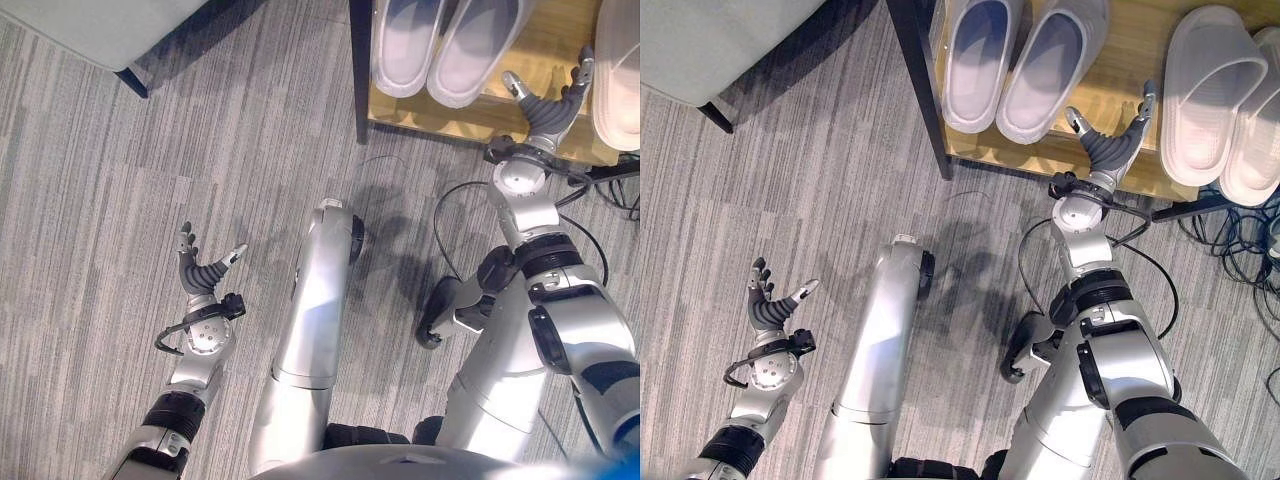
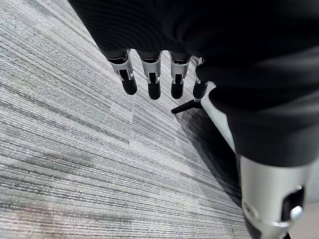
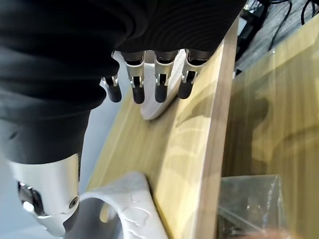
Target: Arrange the slippers neatly on the shoe rack.
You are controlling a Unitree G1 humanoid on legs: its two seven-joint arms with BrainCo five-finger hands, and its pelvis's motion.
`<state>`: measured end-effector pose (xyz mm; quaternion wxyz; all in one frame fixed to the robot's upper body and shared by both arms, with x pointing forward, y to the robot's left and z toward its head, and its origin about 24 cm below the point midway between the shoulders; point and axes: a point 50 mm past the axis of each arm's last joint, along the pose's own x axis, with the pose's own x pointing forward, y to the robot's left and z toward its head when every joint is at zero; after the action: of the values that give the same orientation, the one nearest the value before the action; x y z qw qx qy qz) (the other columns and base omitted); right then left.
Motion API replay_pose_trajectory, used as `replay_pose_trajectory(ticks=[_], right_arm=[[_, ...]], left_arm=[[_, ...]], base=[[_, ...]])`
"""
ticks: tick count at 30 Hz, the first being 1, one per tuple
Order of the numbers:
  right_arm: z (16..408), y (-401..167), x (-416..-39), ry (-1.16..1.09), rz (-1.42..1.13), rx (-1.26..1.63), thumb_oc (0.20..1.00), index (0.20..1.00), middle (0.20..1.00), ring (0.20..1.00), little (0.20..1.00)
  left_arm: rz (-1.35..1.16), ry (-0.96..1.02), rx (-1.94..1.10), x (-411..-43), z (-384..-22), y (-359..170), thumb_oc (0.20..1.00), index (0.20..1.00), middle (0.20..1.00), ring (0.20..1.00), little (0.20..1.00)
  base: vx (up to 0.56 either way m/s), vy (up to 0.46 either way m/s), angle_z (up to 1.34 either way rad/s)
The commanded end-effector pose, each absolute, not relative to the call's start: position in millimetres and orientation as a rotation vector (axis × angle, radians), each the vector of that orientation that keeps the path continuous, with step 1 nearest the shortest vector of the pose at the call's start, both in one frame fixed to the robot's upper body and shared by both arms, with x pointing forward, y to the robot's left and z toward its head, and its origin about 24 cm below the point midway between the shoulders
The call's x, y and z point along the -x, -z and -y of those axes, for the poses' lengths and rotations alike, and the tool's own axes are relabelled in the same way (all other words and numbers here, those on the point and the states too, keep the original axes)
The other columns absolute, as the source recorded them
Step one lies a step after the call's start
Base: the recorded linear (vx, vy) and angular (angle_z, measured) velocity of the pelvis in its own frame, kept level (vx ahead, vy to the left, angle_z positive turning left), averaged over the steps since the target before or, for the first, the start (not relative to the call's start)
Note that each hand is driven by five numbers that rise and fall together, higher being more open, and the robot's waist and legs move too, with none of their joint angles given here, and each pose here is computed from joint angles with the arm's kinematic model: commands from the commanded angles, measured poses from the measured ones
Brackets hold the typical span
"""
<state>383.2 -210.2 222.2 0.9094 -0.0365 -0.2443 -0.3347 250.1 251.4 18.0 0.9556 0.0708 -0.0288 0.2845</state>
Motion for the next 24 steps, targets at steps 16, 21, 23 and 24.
replay_pose_trajectory(ticks=[16,21,23,24], right_arm=[[182,-276,-410,0.487,0.503,-0.044,1.000,1.000,1.000,1.000,1.000],[179,-281,-411,0.436,0.505,-0.044,1.000,1.000,1.000,1.000,1.000],[179,-284,-411,0.416,0.514,-0.033,1.000,1.000,1.000,1.000,1.000],[178,-285,-411,0.404,0.518,-0.032,1.000,1.000,1.000,1.000,1.000]], left_arm=[[0.045,-0.527,-0.153,-235,-256,-10,1.000,1.000,1.000,1.000,1.000],[0.048,-0.503,-0.177,-237,-254,-11,1.000,1.000,1.000,1.000,1.000],[0.043,-0.492,-0.183,-237,-254,-10,1.000,1.000,1.000,1.000,1.000],[0.041,-0.486,-0.189,-236,-254,-10,1.000,1.000,1.000,1.000,1.000]], base=[[0.00,0.002,0.00],[0.00,0.000,0.00],[0.00,0.000,0.00],[0.00,0.000,0.00]])
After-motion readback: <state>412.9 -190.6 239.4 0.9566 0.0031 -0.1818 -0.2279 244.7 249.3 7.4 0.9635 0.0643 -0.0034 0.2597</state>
